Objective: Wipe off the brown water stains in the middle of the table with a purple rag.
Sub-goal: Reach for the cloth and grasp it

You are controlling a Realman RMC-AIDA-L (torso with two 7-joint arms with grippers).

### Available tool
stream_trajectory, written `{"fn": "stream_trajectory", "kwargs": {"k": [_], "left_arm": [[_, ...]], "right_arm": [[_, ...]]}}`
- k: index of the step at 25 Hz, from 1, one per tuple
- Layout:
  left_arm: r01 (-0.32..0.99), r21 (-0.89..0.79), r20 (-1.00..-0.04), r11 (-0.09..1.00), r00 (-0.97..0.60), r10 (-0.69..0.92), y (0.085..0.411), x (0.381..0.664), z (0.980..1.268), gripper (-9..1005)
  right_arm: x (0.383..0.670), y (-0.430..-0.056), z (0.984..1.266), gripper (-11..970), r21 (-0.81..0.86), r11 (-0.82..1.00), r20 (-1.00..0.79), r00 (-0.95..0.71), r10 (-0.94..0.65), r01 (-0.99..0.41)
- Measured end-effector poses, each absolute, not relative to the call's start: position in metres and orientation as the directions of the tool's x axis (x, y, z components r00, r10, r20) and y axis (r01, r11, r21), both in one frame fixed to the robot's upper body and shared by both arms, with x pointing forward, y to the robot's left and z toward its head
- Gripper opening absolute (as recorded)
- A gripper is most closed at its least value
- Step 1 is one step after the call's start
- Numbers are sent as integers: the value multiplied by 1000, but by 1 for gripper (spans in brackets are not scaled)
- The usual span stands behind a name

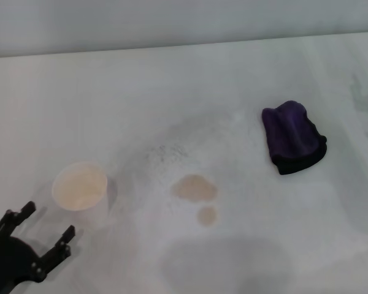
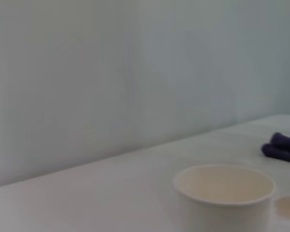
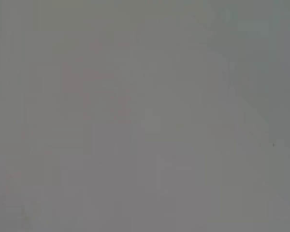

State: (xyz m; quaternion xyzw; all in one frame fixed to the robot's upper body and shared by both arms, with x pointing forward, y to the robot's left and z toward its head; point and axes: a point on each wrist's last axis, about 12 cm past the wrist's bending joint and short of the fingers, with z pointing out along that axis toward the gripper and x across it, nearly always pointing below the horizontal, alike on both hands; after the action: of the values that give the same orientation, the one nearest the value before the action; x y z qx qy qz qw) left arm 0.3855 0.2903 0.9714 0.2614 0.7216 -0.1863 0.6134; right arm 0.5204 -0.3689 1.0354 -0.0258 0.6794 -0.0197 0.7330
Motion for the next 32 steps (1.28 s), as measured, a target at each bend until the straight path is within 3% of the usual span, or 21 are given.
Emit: {"fn": "stream_trajectory", "kwargs": {"k": [11,12,19,26,32], "left_arm": [[458,59,-990,887,-84,110,311,366,975,873],[355,56,-994,933,-73,87,323,367,978,872],[212,48,-998,976,-20,53,338,380,986,872],[155,60,-997,986,57,51,345,409,999,872],[130,60,-993,990,113,45,347,427,1008,872]], "right_arm": [[516,-372,1034,452,-64,998,-995,72,-64,1],[516,-372,1034,452,-55,998,-996,70,-55,1],[519,-388,1034,457,205,978,-979,-18,204,-39],[540,-408,1059,463,348,926,-916,-262,303,-147],[553,-416,1097,466,355,891,-882,-417,219,-282]]}}
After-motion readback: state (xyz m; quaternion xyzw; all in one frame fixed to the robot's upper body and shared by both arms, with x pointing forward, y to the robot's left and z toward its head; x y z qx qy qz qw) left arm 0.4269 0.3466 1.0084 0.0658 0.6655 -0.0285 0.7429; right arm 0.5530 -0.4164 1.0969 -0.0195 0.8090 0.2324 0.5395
